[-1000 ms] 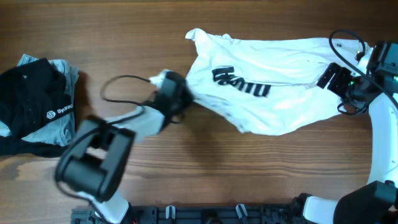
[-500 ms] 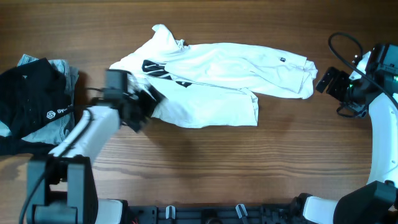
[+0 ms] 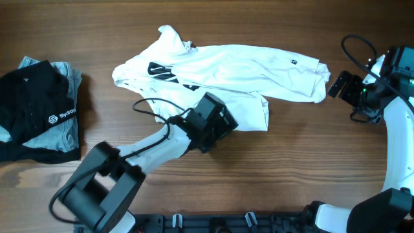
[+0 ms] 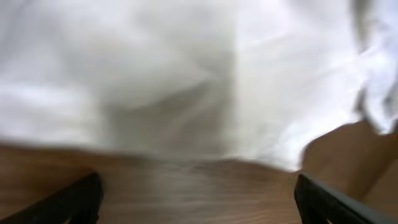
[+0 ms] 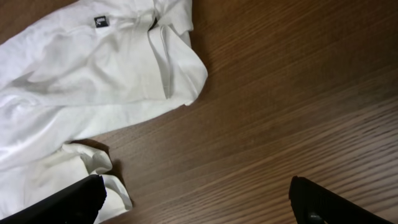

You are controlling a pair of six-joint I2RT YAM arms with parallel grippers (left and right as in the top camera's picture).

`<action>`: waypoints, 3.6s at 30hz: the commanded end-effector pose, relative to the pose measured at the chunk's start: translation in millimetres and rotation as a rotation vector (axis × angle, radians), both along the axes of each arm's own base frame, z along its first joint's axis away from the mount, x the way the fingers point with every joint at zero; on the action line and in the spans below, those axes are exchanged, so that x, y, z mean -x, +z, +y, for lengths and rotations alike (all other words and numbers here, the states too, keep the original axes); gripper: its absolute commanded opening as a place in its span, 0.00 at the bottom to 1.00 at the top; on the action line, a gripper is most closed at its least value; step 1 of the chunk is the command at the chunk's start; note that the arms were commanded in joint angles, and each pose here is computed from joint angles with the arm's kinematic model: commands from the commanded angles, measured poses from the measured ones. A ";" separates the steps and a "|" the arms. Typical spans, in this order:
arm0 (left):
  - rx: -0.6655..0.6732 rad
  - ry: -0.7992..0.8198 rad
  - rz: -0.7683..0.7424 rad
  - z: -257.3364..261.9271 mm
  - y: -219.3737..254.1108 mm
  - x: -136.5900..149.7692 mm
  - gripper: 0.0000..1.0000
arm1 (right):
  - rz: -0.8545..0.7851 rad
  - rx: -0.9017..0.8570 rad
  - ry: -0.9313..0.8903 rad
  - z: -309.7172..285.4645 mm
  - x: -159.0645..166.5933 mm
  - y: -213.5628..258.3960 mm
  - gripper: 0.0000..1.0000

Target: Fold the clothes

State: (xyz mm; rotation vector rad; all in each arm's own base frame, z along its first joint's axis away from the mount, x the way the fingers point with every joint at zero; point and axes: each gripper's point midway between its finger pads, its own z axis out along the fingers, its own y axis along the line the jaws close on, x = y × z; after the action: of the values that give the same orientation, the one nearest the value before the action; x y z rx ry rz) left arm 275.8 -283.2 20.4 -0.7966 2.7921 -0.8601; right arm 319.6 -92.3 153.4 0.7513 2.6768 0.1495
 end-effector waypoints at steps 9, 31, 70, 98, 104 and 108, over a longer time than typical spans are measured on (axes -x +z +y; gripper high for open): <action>-0.119 0.176 0.011 35.8 -57.2 -24.5 0.36 | -0.008 0.007 0.014 0.9 1.3 1.4 1.00; -0.637 0.464 0.273 287.7 35.4 54.3 0.04 | 0.073 -0.192 0.216 49.4 10.5 -20.7 0.96; -0.568 0.433 0.223 268.9 35.4 41.6 0.04 | 0.461 -0.064 0.555 187.4 25.8 -112.6 0.04; -0.564 0.436 0.213 268.5 35.7 38.9 0.04 | 0.357 -0.212 0.397 136.3 21.8 -144.5 0.60; -0.565 0.437 0.212 268.6 35.7 38.6 0.04 | 0.539 -0.138 0.337 105.7 42.3 -83.4 0.04; -0.574 0.440 0.209 270.4 36.0 38.6 0.04 | 0.357 -0.067 0.462 79.0 -3.6 -11.0 0.05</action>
State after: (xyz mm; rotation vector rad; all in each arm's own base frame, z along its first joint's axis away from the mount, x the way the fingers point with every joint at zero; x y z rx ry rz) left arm 237.5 -14.9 56.8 -1.3730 2.6227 0.0751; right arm 283.0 13.6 98.1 0.3645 3.3347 0.3288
